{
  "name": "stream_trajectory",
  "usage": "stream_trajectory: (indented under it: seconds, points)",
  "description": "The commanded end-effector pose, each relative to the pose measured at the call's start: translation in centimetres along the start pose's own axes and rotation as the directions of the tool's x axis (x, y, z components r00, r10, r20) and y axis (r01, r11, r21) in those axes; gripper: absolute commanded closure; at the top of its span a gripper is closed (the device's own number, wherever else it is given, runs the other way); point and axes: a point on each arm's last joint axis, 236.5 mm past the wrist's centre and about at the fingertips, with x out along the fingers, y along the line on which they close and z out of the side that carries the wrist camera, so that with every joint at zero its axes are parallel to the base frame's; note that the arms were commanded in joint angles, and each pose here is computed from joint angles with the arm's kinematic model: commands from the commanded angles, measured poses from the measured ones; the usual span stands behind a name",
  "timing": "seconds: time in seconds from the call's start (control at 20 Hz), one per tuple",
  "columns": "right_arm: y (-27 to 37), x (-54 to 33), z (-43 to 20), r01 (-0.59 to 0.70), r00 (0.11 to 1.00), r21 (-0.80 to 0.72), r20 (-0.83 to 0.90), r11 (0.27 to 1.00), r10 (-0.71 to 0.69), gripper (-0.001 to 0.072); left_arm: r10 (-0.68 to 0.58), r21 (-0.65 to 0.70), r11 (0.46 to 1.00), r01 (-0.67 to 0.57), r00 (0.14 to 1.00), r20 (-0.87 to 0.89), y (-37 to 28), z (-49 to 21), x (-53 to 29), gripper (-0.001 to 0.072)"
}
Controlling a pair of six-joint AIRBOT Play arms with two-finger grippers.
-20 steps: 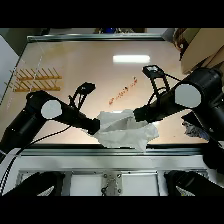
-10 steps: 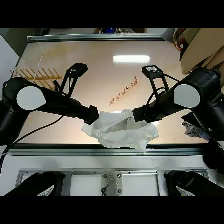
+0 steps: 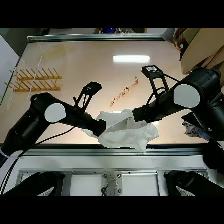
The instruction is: Fold the clothes and pants, and hang the long-sleeved shirts on hangers.
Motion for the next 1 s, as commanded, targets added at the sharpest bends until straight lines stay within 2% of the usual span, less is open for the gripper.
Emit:
stream_trajectory:
  seconds: [0.0,0.1,0.35,0.4,0.5,0.65,0.75,0.85,0.95]
  points:
    - [0.0,0.0,0.0,0.000,1.000,-0.001,-0.001,1.000,0.000,0.0695,0.030,-0.054,0.998,-0.027,0.998,0.054,1.5,0.8,1.9,0.0072]
    - [0.1,0.0,0.0,-0.001,1.000,-0.001,-0.001,1.000,0.001,0.0694,0.031,-0.066,0.997,-0.029,0.999,0.036,1.8,0.1,2.9,0.0072]
    - [0.0,0.0,0.0,0.000,1.000,-0.001,-0.001,1.000,0.000,0.0694,-0.087,-0.095,0.992,0.080,0.993,-0.073,-0.7,-1.6,5.0,0.0074]
    - [0.0,0.0,0.0,0.000,1.000,-0.001,-0.001,1.000,0.000,0.0694,-0.081,-0.097,0.993,0.072,0.992,-0.094,-0.4,-1.9,5.4,0.0174]
    - [0.0,0.0,0.0,0.000,1.000,-0.002,0.000,1.000,0.000,0.0694,-0.022,-0.078,0.997,0.013,0.993,-0.120,1.1,-2.2,6.2,0.0671]
    - [-0.4,-0.9,2.1,0.003,0.996,-0.063,0.085,0.998,0.002,0.0695,0.068,-0.045,0.997,-0.070,0.997,-0.027,3.3,0.8,2.8,0.0692]
    - [-0.5,-4.3,4.8,-0.020,0.977,-0.055,0.211,0.998,0.032,0.0696,0.044,-0.054,0.998,-0.033,0.978,0.204,2.3,6.5,-5.2,0.0692]
    - [0.2,-10.7,7.6,-0.061,0.914,-0.082,0.395,0.995,0.089,0.0696,-0.014,-0.001,1.000,0.016,0.861,0.508,-0.7,11.6,-16.8,0.0692]
    - [1.5,-18.4,9.6,-0.117,0.791,-0.126,0.588,0.985,0.169,0.0696,-0.099,0.098,0.994,0.041,0.704,0.704,-4.7,13.2,-26.9,0.0692]
